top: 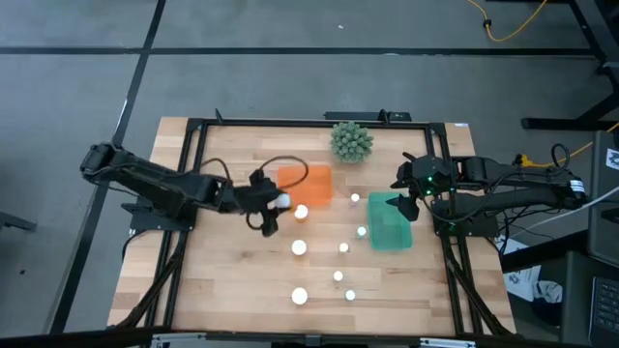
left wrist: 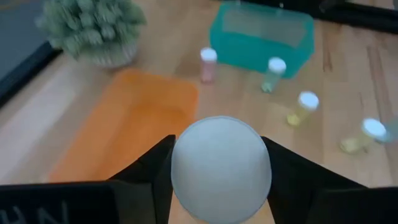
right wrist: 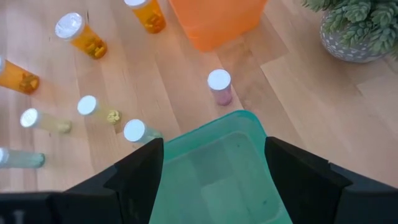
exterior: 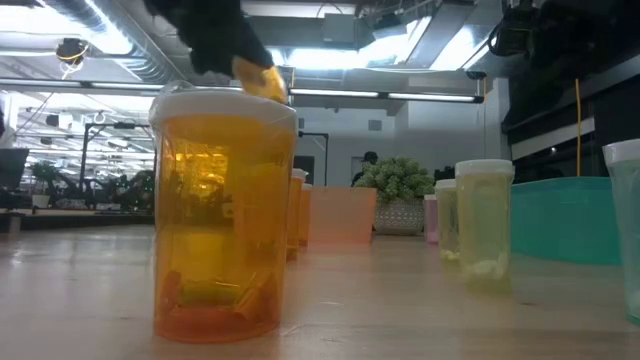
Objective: Pick and place medicine bottles into bin by pill shape (circle, oval)
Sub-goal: Put the orange pill bottle into the orange bin
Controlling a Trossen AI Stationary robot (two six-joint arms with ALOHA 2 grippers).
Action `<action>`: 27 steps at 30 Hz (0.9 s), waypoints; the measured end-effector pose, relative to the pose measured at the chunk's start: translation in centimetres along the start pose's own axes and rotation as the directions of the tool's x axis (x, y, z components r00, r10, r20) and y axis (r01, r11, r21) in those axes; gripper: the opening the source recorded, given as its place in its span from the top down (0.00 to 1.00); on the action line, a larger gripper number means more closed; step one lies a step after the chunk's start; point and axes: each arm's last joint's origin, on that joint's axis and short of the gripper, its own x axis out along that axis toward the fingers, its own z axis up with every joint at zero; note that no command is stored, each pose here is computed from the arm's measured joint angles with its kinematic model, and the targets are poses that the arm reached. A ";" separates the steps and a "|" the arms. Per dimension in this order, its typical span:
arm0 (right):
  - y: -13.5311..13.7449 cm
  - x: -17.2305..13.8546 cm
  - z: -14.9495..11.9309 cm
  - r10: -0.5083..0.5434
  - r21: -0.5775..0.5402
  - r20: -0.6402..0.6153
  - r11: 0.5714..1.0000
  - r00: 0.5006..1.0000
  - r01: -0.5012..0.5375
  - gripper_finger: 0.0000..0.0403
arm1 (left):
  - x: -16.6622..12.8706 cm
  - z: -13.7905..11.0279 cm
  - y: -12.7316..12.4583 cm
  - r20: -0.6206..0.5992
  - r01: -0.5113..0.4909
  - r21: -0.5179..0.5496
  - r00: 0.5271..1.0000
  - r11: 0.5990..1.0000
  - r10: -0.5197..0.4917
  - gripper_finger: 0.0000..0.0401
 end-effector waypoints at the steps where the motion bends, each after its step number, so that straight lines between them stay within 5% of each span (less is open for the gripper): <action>1: 0.0 0.0 0.0 0.000 -0.004 0.000 1.000 1.000 0.000 0.30 | 0.3 0.5 0.4 0.005 -0.003 0.008 1.000 1.000 0.003 0.55; 13: 0.0 0.0 0.0 -0.001 -0.028 0.000 1.000 1.000 0.001 0.30 | 6.4 3.4 5.4 -0.095 -0.072 -0.045 0.993 0.996 0.067 0.55; 27: 0.0 0.0 0.0 -0.001 -0.026 -0.001 1.000 1.000 0.001 0.30 | 11.5 -0.1 8.5 -0.335 -0.155 -0.039 0.933 0.987 0.133 0.55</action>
